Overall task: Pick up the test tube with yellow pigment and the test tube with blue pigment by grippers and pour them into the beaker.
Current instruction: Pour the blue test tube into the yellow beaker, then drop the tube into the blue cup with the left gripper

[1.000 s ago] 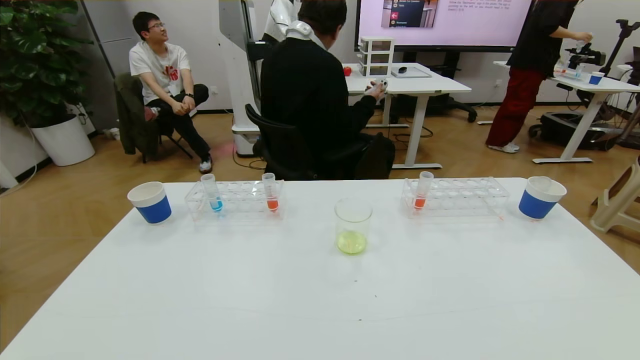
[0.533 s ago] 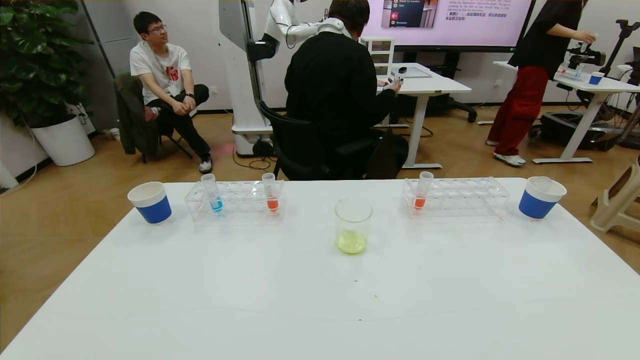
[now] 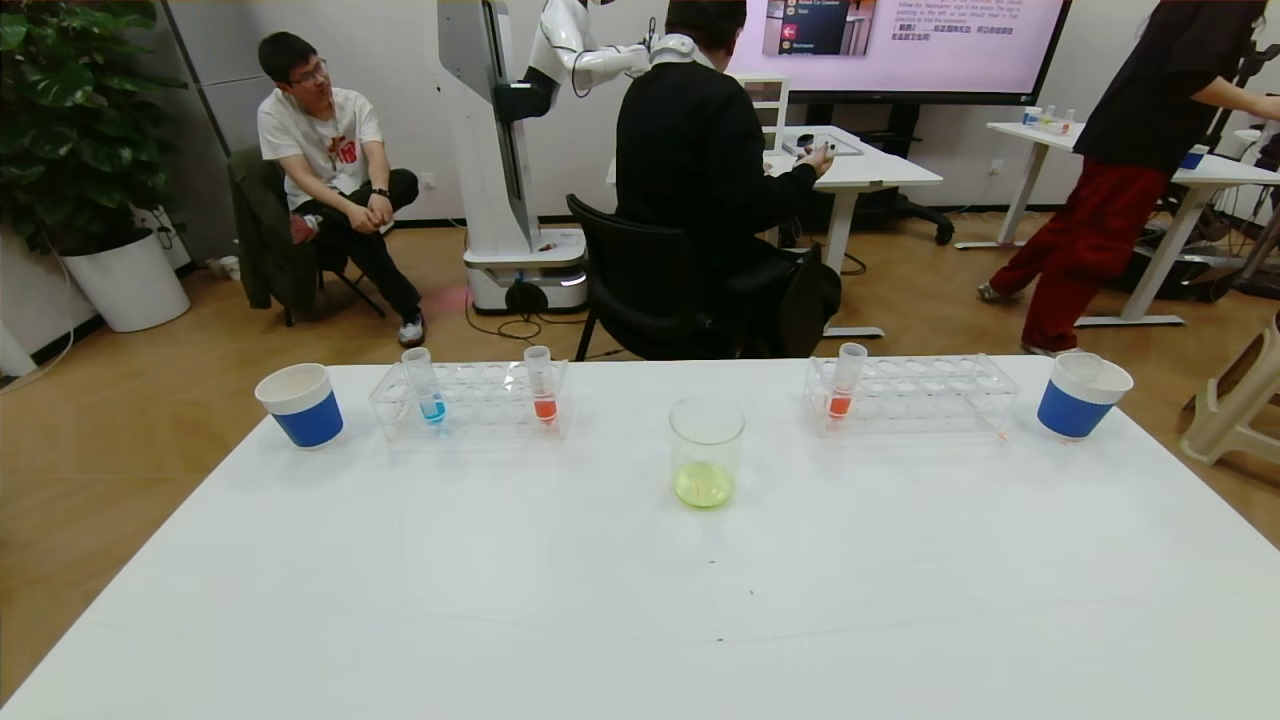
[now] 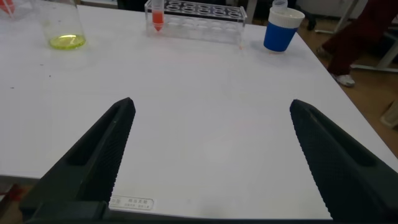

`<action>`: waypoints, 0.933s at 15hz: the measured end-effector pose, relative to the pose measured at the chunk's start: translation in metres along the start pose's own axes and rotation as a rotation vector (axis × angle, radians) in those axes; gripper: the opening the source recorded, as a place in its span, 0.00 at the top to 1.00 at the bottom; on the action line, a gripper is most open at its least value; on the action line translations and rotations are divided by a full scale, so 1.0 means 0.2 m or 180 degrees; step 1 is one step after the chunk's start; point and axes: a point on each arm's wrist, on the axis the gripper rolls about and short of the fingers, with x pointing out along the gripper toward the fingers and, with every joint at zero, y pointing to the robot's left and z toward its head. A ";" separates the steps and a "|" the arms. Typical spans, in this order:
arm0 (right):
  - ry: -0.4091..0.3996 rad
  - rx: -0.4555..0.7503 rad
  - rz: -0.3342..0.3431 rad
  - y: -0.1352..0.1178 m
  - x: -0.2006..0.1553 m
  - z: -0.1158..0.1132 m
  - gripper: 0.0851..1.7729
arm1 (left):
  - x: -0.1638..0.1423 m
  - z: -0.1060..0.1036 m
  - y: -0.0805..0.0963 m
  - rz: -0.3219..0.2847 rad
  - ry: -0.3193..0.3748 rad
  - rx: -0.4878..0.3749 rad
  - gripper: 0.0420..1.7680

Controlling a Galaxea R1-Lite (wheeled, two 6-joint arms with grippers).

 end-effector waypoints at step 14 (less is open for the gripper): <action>0.0000 0.0001 0.0001 0.00 0.00 0.00 0.02 | 0.42 0.71 0.00 -0.0171 -0.0288 0.0097 0.01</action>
